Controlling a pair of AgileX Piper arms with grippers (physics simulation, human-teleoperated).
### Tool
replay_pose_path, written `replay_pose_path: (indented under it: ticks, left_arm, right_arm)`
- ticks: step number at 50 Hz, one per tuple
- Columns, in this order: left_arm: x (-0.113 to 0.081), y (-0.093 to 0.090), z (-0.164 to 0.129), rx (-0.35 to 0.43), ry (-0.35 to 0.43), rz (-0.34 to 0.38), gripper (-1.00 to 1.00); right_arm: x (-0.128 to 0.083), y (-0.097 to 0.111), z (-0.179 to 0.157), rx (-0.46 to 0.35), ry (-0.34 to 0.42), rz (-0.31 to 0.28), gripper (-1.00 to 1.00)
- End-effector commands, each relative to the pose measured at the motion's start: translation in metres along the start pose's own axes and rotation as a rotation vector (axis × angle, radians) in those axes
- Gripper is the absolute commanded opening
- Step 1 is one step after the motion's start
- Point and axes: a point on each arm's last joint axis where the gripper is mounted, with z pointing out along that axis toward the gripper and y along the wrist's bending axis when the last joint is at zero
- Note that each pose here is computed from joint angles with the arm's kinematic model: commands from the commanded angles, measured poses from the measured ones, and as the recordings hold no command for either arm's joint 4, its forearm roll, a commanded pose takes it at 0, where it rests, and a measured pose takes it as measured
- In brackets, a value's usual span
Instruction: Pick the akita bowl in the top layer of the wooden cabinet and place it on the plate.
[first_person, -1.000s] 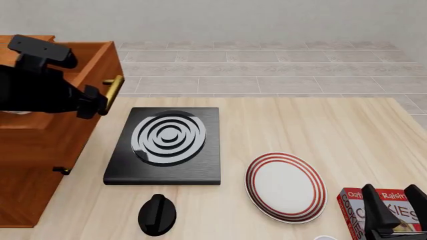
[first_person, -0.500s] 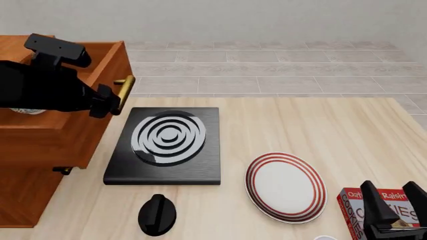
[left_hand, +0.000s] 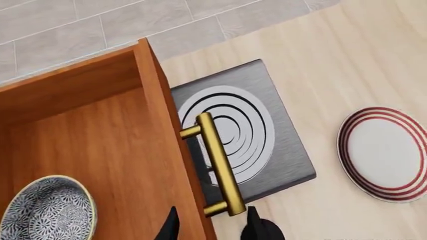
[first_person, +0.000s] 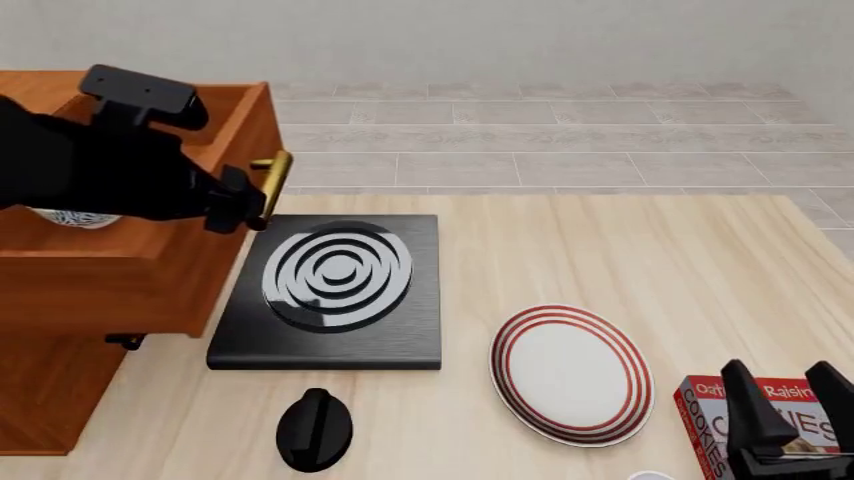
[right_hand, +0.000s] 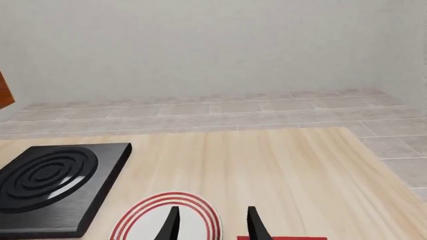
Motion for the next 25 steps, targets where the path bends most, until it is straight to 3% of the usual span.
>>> replay_pose_path:
  ticks: [1, 25]
  left_arm:
    - [-0.009, -0.013, 0.001, 0.043, -0.016, 0.016, 1.00]
    - [-0.023, -0.021, -0.013, 0.067, -0.051, 0.010, 1.00]
  right_arm:
    - [0.000, 0.000, -0.002, 0.000, -0.002, -0.002, 1.00]
    - [0.001, 0.000, -0.006, 0.001, -0.005, -0.003, 1.00]
